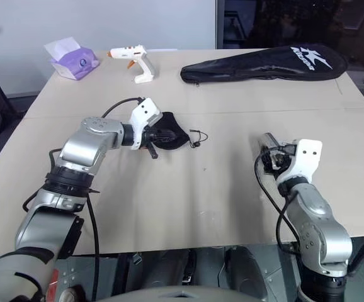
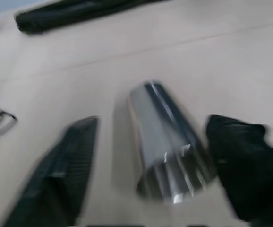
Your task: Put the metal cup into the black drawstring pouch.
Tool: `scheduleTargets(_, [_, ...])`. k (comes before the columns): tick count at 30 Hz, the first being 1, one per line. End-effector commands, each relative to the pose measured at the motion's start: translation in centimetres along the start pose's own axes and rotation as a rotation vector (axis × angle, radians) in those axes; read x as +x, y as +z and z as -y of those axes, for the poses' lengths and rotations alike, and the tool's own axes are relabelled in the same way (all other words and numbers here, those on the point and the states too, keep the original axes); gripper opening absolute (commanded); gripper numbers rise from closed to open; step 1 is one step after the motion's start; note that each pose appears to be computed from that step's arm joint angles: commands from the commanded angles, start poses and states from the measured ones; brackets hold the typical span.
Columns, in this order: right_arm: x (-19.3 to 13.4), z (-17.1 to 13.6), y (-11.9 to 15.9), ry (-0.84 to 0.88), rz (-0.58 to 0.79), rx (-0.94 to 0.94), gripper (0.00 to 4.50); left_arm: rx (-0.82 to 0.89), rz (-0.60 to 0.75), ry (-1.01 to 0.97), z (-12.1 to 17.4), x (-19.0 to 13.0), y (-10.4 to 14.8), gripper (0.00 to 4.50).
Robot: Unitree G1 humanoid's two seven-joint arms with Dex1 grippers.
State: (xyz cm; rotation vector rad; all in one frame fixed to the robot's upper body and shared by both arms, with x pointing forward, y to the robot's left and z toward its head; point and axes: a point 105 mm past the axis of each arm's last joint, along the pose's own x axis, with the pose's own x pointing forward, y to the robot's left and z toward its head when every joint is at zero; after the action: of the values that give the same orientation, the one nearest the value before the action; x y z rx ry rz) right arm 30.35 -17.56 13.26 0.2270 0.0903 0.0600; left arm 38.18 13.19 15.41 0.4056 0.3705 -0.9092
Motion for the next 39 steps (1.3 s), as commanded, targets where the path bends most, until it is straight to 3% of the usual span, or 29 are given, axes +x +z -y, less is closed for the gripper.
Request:
scheduleTargets(1, [0.2, -0.2, 0.9, 0.005, 0.037, 0.015, 1.76, 0.02, 0.06, 0.022, -0.1, -0.8, 1.6, 0.0])
scheduleTargets(4, [0.2, -0.1, 1.2, -0.008, 0.04, -0.014, 0.29, 0.013, 0.062, 0.028, 0.0, -0.8, 1.6, 0.0])
scheduleTargets(5, [-0.2, 0.0, 1.6, -0.019, 0.047, -0.042, 0.03, 0.012, 0.063, 0.029, 0.0, -0.9, 1.6, 0.0])
scheduleTargets(7, [-1.0, 0.0, 2.1, -0.016, 0.052, -0.078, 0.03, 0.012, 0.063, 0.031, 0.0, -0.9, 1.5, 0.0])
scheduleTargets(8, [-1.8, -0.6, 2.2, 0.029, 0.047, -0.093, 0.66, 0.01, 0.062, 0.034, 0.0, -0.9, 1.5, 0.0])
scheduleTargets(9, [-2.4, -1.1, 2.2, 0.064, 0.041, -0.1, 0.84, 0.009, 0.06, 0.036, -0.1, -0.9, 1.4, 0.0])
scheduleTargets(12, [-4.4, -3.2, 1.3, 0.19, -0.025, -0.112, 2.45, 0.006, 0.055, 0.034, -0.1, -1.0, 1.2, 0.0])
scheduleTargets(13, [-4.7, -3.5, 1.0, 0.206, -0.044, -0.095, 2.71, 0.008, 0.052, 0.034, 0.0, -1.0, 1.2, 0.0])
scheduleTargets(14, [-4.9, -3.7, 0.7, 0.215, -0.058, -0.066, 3.24, 0.01, 0.05, 0.034, 0.0, -0.9, 1.1, 0.0])
scheduleTargets(23, [-1.9, -3.4, -1.1, 0.16, -0.108, -0.013, 3.24, 0.019, 0.049, 0.022, 0.4, -0.6, 1.3, 0.0])
scheduleTargets(26, [-0.4, -2.7, -1.4, 0.113, -0.107, -0.008, 2.45, 0.02, 0.049, 0.025, 0.4, -0.7, 1.4, 0.0])
scheduleTargets(31, [1.1, -2.0, -1.0, 0.066, -0.063, -0.019, 0.04, 0.021, 0.054, 0.028, 0.6, -0.8, 1.8, 0.0])
scheduleTargets(39, [0.8, -3.0, -0.6, 0.161, -0.023, -0.158, 0.04, -0.047, 0.074, 0.01, 1.0, -0.8, 2.5, 0.0])
